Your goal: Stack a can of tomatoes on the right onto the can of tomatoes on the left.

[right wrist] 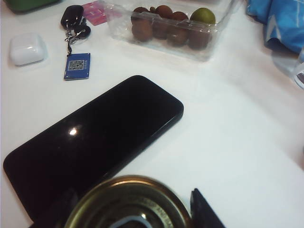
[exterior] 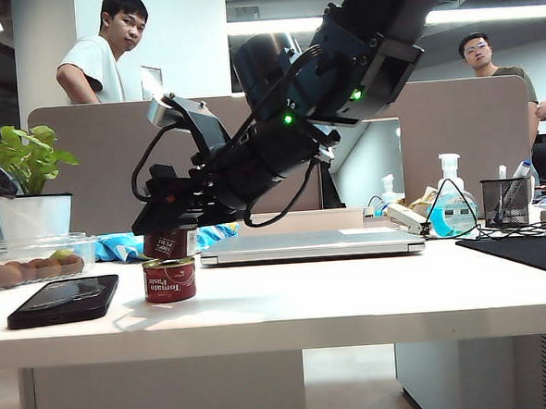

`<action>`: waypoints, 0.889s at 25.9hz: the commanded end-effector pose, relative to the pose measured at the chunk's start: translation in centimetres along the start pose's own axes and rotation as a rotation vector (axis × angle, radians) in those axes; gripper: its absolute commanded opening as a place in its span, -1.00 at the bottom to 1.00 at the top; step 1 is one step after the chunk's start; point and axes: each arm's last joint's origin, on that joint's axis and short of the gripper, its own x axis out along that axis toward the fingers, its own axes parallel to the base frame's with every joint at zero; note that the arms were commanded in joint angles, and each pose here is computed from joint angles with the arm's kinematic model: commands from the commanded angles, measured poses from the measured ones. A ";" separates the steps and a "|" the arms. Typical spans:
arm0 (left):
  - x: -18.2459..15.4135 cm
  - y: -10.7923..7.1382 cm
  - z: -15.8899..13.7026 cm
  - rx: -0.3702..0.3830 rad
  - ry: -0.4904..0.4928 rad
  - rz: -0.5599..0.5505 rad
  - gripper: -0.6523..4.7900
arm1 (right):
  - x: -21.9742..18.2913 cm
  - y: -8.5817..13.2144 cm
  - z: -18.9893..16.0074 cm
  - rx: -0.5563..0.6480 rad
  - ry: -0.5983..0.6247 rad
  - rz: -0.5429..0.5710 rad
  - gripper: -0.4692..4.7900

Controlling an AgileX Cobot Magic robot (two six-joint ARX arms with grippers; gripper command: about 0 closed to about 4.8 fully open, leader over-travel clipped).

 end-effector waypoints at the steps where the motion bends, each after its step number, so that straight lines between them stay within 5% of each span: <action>1: -0.1 0.0 0.4 0.004 -0.017 -0.004 -0.78 | 0.1 -0.1 0.5 -0.020 -0.041 -0.007 -0.07; 7: -0.5 -0.1 0.5 0.010 -0.040 -0.003 -0.78 | 1.1 -0.4 0.3 -0.016 -0.031 -0.004 -0.07; 9: -0.6 -0.1 0.5 0.011 -0.041 -0.003 -0.78 | 1.1 -0.5 0.1 -0.013 -0.022 -0.003 0.08; 14: -0.6 -0.1 0.5 0.010 -0.037 -0.001 -0.78 | 1.0 -0.5 0.4 -0.015 -0.030 -0.003 0.92; 19: -0.7 -0.1 0.5 0.011 -0.042 0.000 -0.78 | -0.7 -0.4 2.9 -0.029 -0.067 -0.032 0.98; 21: -1.0 -0.2 0.6 0.015 -0.057 0.002 -0.78 | -2.7 -0.4 5.0 -0.041 -0.055 -0.130 0.22; 22: -1.2 -0.2 0.7 0.017 -0.071 0.004 -0.78 | -3.6 -0.4 5.8 -0.059 -0.047 -0.168 -0.39; 23: -1.5 -0.3 0.8 0.021 -0.086 0.006 -0.78 | -4.4 -0.6 6.4 -0.073 -0.050 -0.182 -0.77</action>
